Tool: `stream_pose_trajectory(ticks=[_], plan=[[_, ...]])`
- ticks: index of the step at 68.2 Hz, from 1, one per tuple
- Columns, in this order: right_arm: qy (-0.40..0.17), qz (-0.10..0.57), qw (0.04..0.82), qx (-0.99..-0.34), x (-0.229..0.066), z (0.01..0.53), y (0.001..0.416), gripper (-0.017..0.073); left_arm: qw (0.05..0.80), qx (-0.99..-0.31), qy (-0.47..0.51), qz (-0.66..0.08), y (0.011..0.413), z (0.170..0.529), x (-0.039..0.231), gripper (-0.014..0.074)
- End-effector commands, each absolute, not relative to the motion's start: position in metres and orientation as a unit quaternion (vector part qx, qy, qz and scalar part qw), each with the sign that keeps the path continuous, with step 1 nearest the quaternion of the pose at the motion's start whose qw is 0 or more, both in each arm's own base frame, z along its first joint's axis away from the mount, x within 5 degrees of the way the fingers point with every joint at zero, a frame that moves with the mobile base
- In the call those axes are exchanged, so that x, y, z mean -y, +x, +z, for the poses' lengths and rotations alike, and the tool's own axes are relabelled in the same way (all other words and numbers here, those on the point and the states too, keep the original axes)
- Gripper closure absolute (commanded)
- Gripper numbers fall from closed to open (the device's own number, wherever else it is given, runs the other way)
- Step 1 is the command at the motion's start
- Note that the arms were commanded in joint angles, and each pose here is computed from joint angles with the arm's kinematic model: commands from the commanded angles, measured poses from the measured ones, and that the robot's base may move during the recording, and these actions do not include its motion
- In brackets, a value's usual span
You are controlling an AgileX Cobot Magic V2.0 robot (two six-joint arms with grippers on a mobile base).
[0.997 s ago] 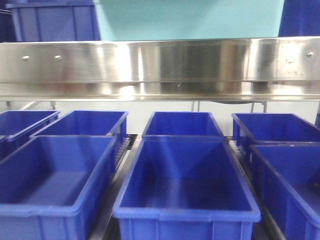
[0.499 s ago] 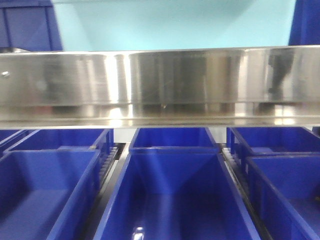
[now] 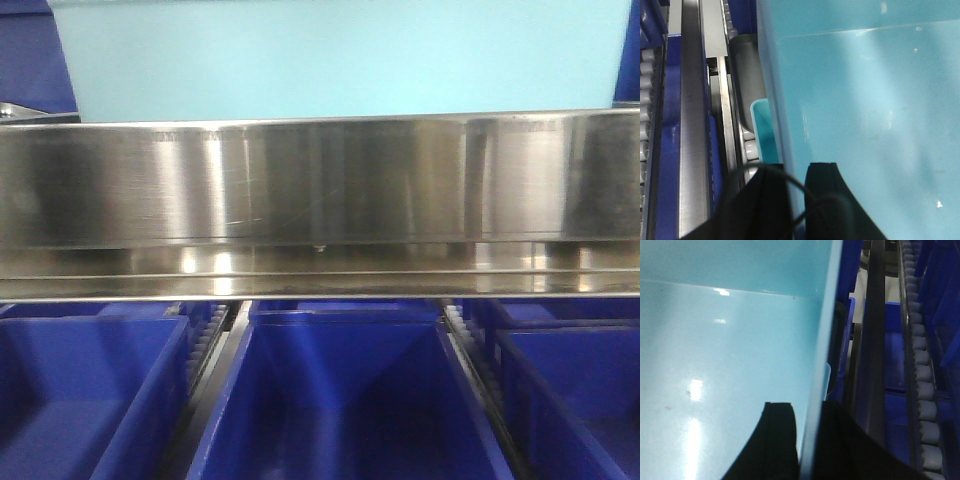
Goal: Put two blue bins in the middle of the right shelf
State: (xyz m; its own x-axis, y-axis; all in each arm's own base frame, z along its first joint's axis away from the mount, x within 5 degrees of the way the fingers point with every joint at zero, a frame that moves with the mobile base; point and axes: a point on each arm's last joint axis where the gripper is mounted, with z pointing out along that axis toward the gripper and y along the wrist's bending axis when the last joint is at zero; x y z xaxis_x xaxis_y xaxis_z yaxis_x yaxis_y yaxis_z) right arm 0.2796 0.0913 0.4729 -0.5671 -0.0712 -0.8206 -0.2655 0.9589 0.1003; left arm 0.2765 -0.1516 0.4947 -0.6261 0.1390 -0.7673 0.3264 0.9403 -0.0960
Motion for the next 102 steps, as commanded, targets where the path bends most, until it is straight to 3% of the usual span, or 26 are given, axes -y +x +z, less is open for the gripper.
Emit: stream_pose_trajectory(ticks=[1, 102], plan=[[-0.100, 0.079, 0.483, -0.866, -0.0844, 0.4803, 0.2806, 0.0712, 0.442, -0.880, 0.132, -0.117, 0.2696, 0.5081, 0.1459, 0.0705], [-0.098, 0.101, 0.482, -0.865, -0.0884, 0.4794, 0.2819, 0.0712, 0.431, -0.885, 0.133, -0.114, 0.2715, 0.5043, 0.1472, 0.0705]])
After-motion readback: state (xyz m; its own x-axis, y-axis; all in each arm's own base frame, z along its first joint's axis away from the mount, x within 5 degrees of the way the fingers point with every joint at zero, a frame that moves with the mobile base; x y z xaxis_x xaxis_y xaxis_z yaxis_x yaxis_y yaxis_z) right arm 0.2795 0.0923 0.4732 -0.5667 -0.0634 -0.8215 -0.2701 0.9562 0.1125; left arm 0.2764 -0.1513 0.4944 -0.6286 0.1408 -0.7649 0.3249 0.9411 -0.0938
